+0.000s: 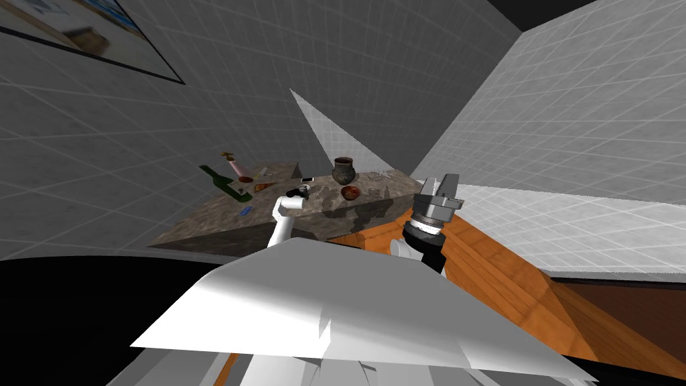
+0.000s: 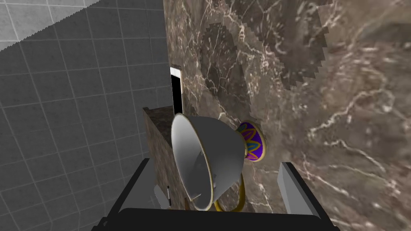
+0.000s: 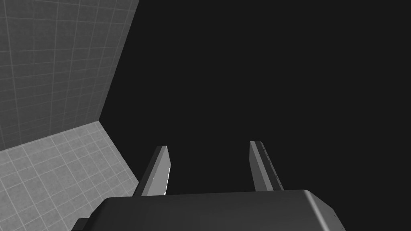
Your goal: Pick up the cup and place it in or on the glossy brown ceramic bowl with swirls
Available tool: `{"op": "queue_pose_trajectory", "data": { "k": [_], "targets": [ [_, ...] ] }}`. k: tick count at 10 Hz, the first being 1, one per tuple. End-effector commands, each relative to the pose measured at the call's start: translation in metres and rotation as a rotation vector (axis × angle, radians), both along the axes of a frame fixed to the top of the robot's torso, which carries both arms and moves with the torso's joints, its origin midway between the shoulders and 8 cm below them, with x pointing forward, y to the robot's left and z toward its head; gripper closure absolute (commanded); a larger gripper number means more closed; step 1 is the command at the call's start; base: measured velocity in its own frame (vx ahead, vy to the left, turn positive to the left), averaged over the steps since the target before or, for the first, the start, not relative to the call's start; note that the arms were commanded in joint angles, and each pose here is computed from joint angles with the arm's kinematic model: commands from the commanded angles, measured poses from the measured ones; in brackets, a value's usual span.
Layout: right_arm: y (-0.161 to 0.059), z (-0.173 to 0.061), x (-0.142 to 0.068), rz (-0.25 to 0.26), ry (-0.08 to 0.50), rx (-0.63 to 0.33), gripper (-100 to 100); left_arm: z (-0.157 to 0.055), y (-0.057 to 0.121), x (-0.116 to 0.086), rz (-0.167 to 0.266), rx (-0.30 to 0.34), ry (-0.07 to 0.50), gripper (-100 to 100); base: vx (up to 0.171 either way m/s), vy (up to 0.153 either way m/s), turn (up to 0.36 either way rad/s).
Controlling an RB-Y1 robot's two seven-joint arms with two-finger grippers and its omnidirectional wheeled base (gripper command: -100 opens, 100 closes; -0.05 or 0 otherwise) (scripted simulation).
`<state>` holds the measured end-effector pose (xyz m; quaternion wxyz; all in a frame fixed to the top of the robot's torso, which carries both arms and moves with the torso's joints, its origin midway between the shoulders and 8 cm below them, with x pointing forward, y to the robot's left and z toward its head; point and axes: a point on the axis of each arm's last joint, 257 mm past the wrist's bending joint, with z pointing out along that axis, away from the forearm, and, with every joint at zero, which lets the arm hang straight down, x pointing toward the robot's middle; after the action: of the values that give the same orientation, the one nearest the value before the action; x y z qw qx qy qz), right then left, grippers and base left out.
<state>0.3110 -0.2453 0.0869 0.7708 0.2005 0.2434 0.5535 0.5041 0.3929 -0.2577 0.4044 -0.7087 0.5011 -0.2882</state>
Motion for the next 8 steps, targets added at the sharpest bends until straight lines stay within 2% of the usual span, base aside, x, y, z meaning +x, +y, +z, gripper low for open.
{"op": "queue_pose_trajectory", "data": {
  "k": [1,5,8],
  "targets": [
    [0.0,0.0,0.0,0.0,0.0,0.0,0,0.006,0.003,0.003,0.022,-0.033,0.004,-100,-0.037,-0.107,-0.098],
    [0.0,0.0,0.0,0.0,0.0,0.0,0,0.02,0.007,0.012,0.064,-0.115,0.017,-100,-0.024,-0.128,-0.088],
    [0.0,0.0,0.0,0.0,0.0,0.0,0,0.029,0.004,0.019,0.077,-0.174,0.035,-100,-0.014,-0.091,-0.063]
  ]
}}
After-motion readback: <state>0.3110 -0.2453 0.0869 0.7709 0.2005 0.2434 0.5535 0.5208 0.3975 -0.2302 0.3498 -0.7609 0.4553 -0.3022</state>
